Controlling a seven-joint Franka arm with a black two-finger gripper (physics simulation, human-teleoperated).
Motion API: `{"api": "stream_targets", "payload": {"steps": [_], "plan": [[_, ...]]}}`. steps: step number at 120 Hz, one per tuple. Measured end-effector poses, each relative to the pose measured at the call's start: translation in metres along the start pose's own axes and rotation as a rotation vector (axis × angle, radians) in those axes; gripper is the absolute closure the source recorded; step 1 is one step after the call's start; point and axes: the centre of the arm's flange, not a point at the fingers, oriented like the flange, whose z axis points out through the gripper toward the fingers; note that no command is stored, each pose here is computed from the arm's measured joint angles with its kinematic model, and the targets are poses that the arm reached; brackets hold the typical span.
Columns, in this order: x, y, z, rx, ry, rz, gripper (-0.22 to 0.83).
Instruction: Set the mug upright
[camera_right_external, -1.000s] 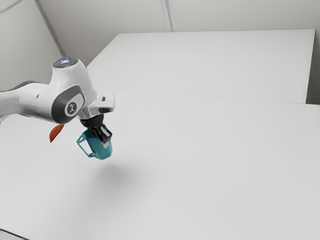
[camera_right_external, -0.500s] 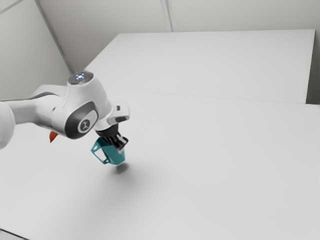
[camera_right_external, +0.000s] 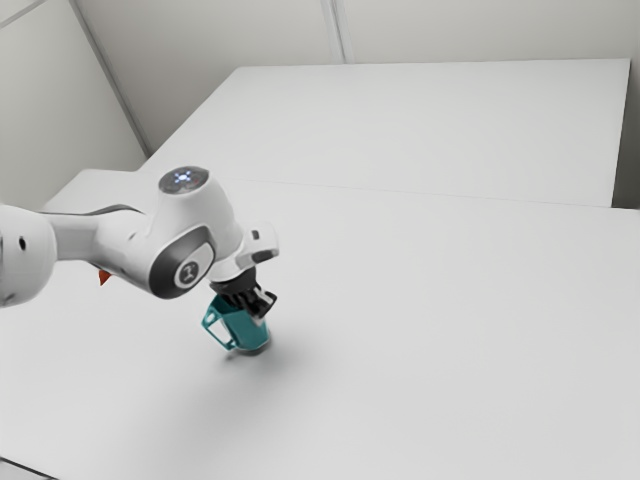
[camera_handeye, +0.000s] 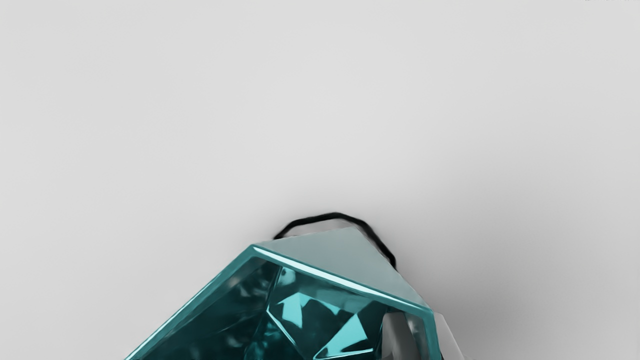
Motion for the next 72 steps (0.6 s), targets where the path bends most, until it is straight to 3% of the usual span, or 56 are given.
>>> {"api": "stream_targets", "payload": {"steps": [40, 72], "plan": [[0.0025, 0.0056, 0.0099, -0.004, 0.001, -0.033, 0.76], [0.005, 0.0077, 0.0019, -0.007, 0.031, -0.043, 0.3]]}}
